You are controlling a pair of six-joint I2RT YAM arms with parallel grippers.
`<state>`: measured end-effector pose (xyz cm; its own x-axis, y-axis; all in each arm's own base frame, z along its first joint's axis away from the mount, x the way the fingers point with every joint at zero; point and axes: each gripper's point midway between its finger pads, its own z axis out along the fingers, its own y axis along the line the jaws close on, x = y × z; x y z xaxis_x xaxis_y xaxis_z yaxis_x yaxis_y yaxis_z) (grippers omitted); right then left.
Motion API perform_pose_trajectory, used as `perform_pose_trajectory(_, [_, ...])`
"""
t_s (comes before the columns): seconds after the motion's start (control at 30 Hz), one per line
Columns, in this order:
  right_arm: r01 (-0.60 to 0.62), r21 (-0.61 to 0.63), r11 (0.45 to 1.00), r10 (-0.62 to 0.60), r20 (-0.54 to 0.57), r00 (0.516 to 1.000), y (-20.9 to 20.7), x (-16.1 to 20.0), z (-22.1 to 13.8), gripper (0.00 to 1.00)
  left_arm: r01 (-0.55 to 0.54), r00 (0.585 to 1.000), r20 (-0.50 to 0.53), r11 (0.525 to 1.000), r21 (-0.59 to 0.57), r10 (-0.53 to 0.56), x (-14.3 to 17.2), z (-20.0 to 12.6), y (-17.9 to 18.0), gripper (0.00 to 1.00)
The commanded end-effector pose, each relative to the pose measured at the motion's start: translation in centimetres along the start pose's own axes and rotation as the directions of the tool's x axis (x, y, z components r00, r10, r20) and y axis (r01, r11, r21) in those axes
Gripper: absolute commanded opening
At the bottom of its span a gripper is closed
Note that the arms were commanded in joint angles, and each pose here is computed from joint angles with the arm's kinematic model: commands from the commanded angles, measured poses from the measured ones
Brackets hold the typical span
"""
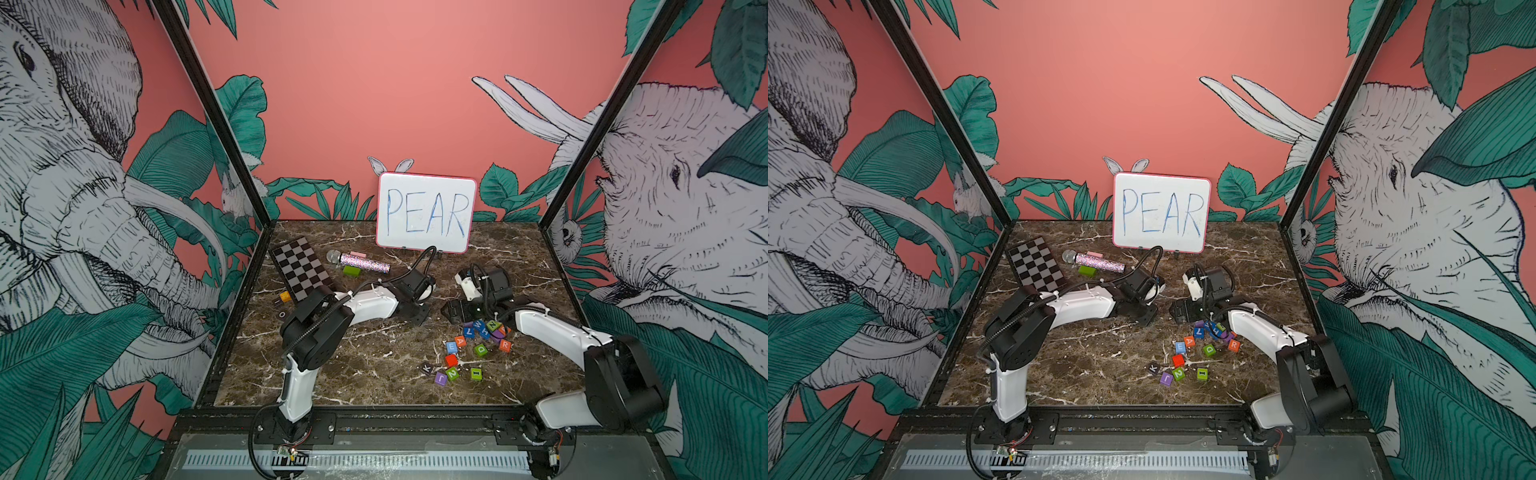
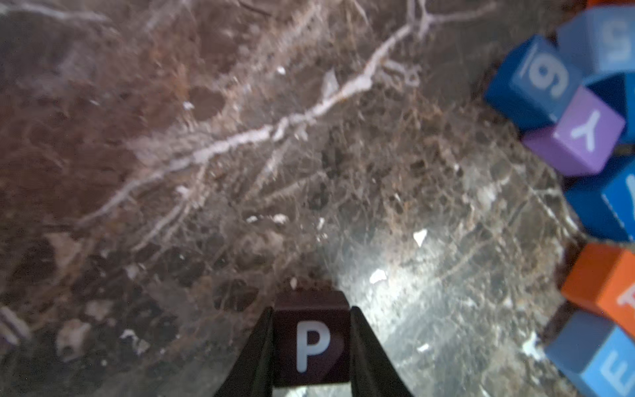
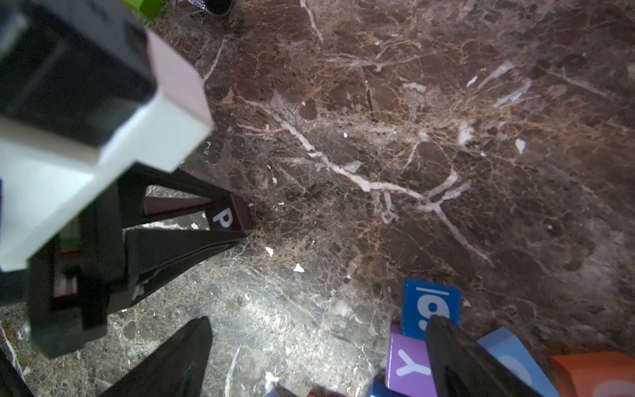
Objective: Spell the uppercase word “pear” with letter blocks
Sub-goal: Pick up the letter block from the center of the board, then place the letter block at the center of the board.
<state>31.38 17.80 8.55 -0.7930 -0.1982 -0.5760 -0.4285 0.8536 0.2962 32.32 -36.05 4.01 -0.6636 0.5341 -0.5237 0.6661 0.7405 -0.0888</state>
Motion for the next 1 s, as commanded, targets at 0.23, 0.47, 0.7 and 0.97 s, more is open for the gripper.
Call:
perform_pose_trajectory(0.23, [-0.001, 0.02, 1.0, 0.0, 0.033, 0.999, -0.5, -2.4, 1.0, 0.99, 0.244, 0.965, 0.142, 0.956, -0.163, -0.222, -6.8, 0.4, 6.6, 0.3])
perform_pose_trajectory(0.47, [0.0, 0.016, 1.0, 0.0, 0.028, 1.0, -0.5, -2.7, 1.4, 0.99, 0.292, 0.952, 0.163, 0.928, -0.232, -0.259, -8.2, 0.7, 8.3, 0.32])
perform_pose_trajectory(0.7, [-0.009, 0.011, 1.0, 0.009, 0.016, 1.0, -0.5, -2.7, 1.8, 0.99, 0.346, 0.937, 0.142, 0.901, -0.261, -0.319, -8.8, 1.8, 9.8, 0.3])
perform_pose_trajectory(0.97, [-0.022, 0.013, 1.0, 0.022, 0.004, 1.0, -0.7, -2.5, 2.0, 0.99, 0.402, 0.915, 0.169, 0.869, -0.288, -0.367, -9.2, 2.0, 12.3, 0.3])
